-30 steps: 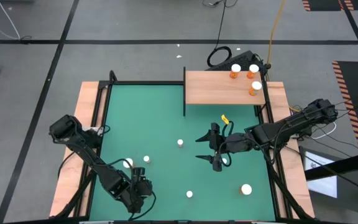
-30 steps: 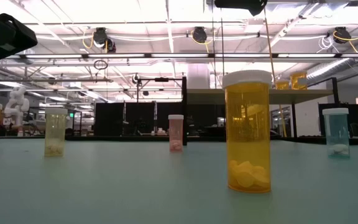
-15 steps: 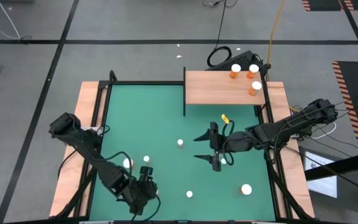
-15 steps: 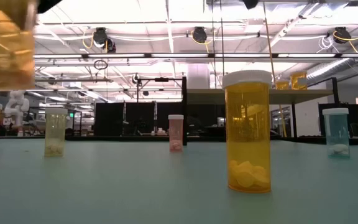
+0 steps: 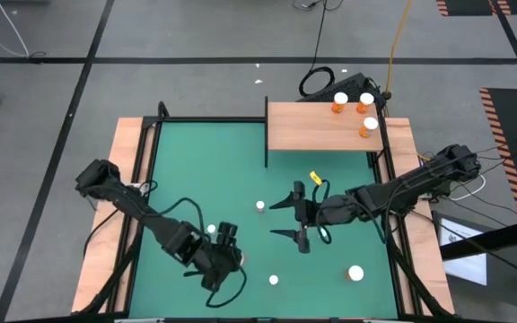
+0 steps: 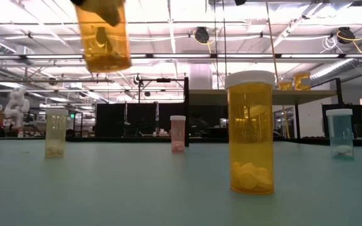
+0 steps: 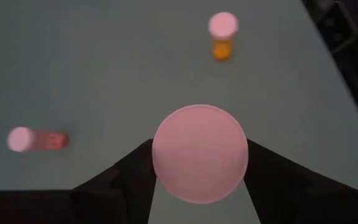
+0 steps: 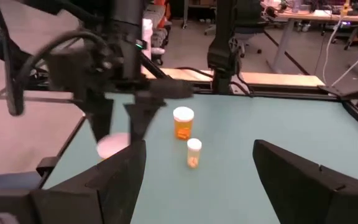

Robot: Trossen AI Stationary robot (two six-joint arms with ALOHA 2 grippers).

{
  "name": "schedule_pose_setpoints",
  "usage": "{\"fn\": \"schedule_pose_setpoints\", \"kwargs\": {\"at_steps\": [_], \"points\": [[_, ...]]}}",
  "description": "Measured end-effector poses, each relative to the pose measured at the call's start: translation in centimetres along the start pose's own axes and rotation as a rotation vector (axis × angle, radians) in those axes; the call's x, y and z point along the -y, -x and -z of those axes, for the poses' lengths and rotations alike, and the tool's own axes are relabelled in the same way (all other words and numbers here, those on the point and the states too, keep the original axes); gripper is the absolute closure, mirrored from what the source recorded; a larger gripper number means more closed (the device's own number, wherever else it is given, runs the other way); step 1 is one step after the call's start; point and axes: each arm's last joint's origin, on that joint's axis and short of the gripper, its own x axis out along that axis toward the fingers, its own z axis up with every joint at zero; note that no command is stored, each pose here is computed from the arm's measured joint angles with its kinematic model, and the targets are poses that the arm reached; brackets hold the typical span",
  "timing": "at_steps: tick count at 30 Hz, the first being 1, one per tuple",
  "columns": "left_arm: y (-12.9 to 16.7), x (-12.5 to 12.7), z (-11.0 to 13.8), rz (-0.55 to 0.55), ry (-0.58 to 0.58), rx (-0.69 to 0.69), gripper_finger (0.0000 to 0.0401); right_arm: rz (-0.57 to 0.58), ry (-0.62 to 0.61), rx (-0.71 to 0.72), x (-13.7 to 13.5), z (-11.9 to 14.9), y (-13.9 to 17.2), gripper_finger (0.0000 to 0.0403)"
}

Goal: Pick and place medicine bottles onto shelf by color
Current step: Put the orange pill bottle on the shelf

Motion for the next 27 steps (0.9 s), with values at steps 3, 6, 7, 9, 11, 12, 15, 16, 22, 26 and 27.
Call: {"fn": "schedule_pose_setpoints", "kwargs": {"at_steps": [3,6,7,9,11,12,15,16,22,26,27], "points": [[-0.3,-1.0,-0.1,-0.016,-0.008,-0.005,0.0188,-0.003,-0.009,-0.025,-0.1,0.1,0.1,0.0110],[-0.5,-2.0,-0.3,-0.029,-0.029,-0.002,0.0179,-0.005,-0.007,-0.060,-0.3,0.5,0.1,0.0110],[-0.5,-2.3,-0.4,-0.034,-0.038,0.001,0.0177,-0.006,-0.005,-0.064,-0.3,0.6,0.2,0.0110],[-0.3,-2.9,-0.7,-0.041,-0.047,0.008,0.0175,-0.008,-0.002,-0.073,-0.4,0.7,0.1,0.0110],[0.2,-3.5,-1.4,-0.047,-0.045,0.035,0.0174,-0.038,0.002,-0.087,-0.5,0.9,-0.1,0.0105],[0.5,-3.7,-1.7,-0.050,-0.046,0.045,0.0173,-0.057,0.007,-0.097,-0.6,1.0,-0.2,0.0101],[1.4,-4.0,-2.8,-0.053,-0.067,0.092,0.0173,-0.082,0.010,-0.105,-0.8,1.4,-0.8,0.0087],[1.7,-4.0,-3.1,-0.053,-0.080,0.105,0.0173,-0.082,0.013,-0.119,-0.8,1.7,-1.1,0.0082],[2.8,-4.1,-4.1,-0.086,-0.120,0.155,0.0172,-0.130,0.003,-0.171,-0.6,3.0,-2.7,0.0060],[2.8,-4.2,-4.2,-0.126,-0.143,0.159,0.0172,-0.228,-0.009,-0.179,-0.6,3.4,-3.4,0.0061],[2.8,-4.3,-4.2,-0.137,-0.146,0.162,0.0172,-0.240,-0.008,-0.176,-0.6,3.4,-3.6,0.0062]]}}
